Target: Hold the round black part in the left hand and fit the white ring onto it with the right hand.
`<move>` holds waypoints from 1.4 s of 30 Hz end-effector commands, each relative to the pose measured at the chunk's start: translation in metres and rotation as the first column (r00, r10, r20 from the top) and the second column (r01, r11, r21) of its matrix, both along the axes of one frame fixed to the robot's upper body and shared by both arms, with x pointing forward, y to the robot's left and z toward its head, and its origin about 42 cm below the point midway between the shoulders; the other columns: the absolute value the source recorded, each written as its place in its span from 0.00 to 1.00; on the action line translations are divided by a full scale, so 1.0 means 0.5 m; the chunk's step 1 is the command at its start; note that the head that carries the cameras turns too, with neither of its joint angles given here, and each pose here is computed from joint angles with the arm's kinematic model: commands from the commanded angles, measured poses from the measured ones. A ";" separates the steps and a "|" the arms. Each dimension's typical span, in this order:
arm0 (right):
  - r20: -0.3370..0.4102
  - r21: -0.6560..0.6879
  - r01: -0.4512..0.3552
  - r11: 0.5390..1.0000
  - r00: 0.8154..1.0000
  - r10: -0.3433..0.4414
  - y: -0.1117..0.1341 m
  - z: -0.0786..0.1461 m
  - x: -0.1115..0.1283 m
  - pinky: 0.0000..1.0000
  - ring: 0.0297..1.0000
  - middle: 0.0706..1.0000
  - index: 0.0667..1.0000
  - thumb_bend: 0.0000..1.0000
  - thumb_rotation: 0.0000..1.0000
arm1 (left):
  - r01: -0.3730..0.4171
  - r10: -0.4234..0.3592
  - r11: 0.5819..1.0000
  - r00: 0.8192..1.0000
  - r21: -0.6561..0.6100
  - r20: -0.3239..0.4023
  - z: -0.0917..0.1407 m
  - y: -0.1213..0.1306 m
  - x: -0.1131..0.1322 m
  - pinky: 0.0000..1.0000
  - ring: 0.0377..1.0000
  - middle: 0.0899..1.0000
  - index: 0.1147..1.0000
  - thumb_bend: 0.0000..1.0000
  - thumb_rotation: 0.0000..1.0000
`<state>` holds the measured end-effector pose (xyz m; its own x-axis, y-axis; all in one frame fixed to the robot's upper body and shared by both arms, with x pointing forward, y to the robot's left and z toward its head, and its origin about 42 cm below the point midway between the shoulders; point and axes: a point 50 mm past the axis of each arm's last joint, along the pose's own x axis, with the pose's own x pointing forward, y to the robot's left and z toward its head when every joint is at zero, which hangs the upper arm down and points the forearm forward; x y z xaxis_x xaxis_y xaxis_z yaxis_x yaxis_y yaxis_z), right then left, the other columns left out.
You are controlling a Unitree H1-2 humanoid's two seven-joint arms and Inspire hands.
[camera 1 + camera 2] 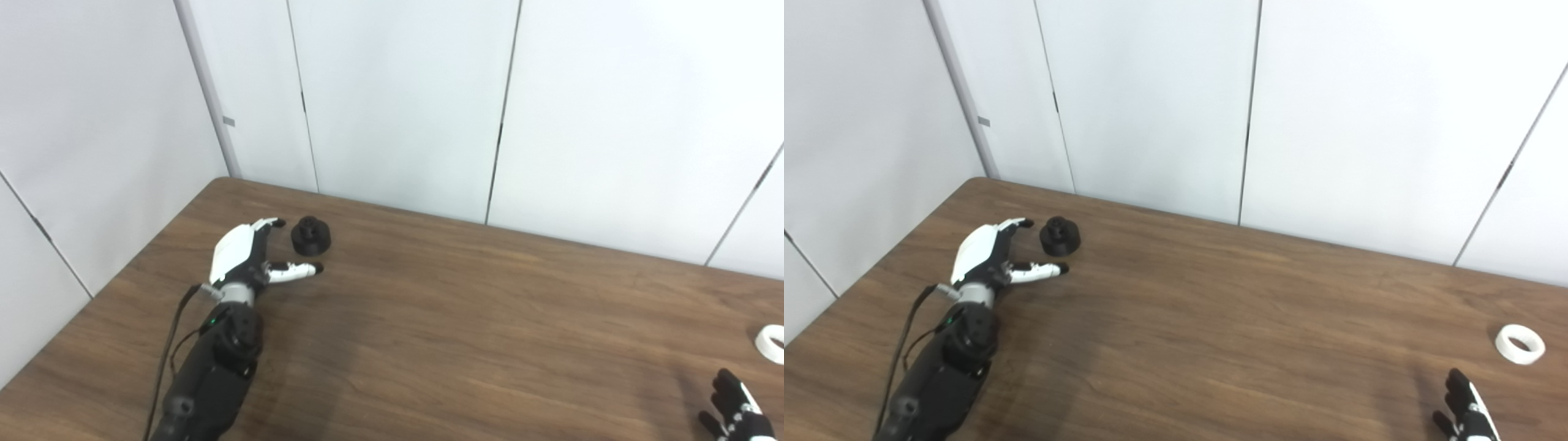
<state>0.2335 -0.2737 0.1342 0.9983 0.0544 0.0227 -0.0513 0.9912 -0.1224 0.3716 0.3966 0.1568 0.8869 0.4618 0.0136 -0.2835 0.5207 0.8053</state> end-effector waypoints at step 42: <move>0.001 -0.014 0.009 1.000 1.000 -0.009 0.003 0.006 -0.017 0.99 0.97 0.95 0.94 0.55 0.99 | -0.006 0.006 1.000 1.000 -0.024 0.003 0.028 0.014 0.144 1.00 0.97 0.91 0.79 0.98 0.36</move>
<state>0.2275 -0.2722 0.1350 0.9984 0.0525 0.0197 -0.0495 0.9903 -0.1296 0.4284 0.4035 0.1451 0.8731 0.4834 -0.0638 -0.2438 0.5461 0.8015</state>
